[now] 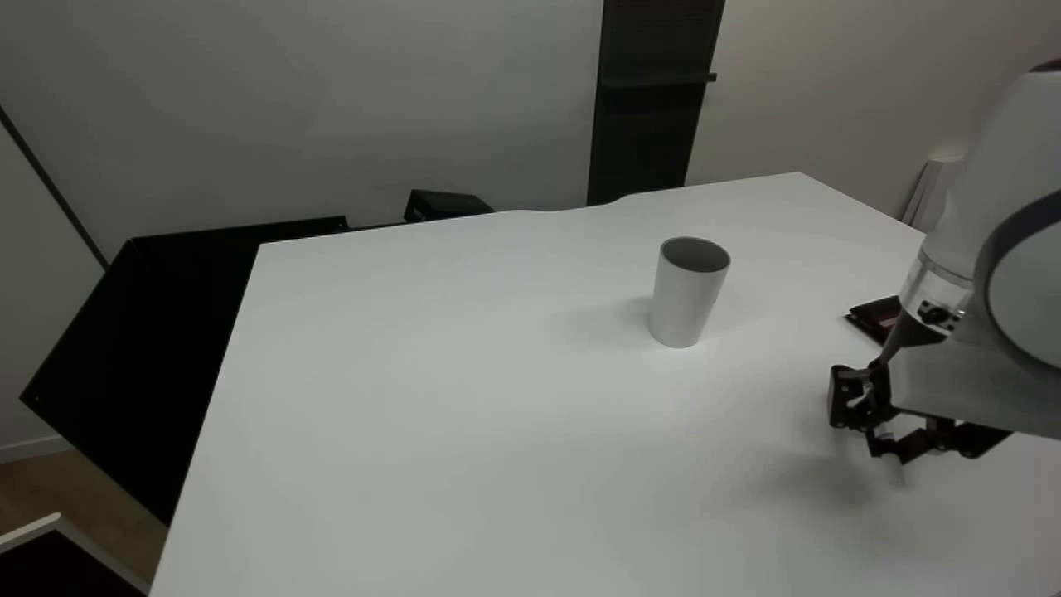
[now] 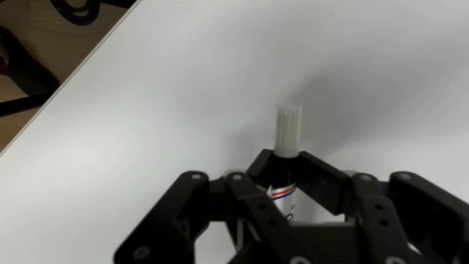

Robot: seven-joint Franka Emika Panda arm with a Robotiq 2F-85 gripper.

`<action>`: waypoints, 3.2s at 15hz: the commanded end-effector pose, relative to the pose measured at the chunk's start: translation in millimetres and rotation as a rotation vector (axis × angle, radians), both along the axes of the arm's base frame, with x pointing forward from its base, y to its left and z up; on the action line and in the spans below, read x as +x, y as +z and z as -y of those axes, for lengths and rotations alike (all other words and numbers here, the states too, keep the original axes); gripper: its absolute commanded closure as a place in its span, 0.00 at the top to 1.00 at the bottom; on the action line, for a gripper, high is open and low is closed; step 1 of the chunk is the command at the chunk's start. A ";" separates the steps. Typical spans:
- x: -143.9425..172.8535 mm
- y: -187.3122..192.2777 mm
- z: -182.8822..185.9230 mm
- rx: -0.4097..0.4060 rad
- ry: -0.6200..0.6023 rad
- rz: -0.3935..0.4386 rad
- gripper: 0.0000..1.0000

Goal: Put the marker in the white mug

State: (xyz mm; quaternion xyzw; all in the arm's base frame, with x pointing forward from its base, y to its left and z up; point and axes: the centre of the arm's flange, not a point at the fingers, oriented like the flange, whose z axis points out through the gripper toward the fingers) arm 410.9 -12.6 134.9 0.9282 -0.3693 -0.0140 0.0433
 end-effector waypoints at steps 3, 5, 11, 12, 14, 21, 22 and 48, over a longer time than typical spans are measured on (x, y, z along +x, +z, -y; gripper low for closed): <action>41.2 72.7 -1.5 0.077 -0.020 -0.065 0.08; 56.5 97.4 -0.1 0.127 -0.066 -0.088 0.08; 69.1 169.6 11.5 0.397 -0.265 -0.189 0.08; 68.6 176.4 16.9 0.443 -0.302 -0.173 0.08; 70.2 185.0 30.0 0.544 -0.369 -0.170 0.08; 89.6 187.3 67.0 0.852 -0.614 -0.093 0.08; 94.7 188.8 67.7 0.881 -0.634 -0.080 0.08; 202.9 103.2 32.5 1.111 -0.724 -0.172 0.08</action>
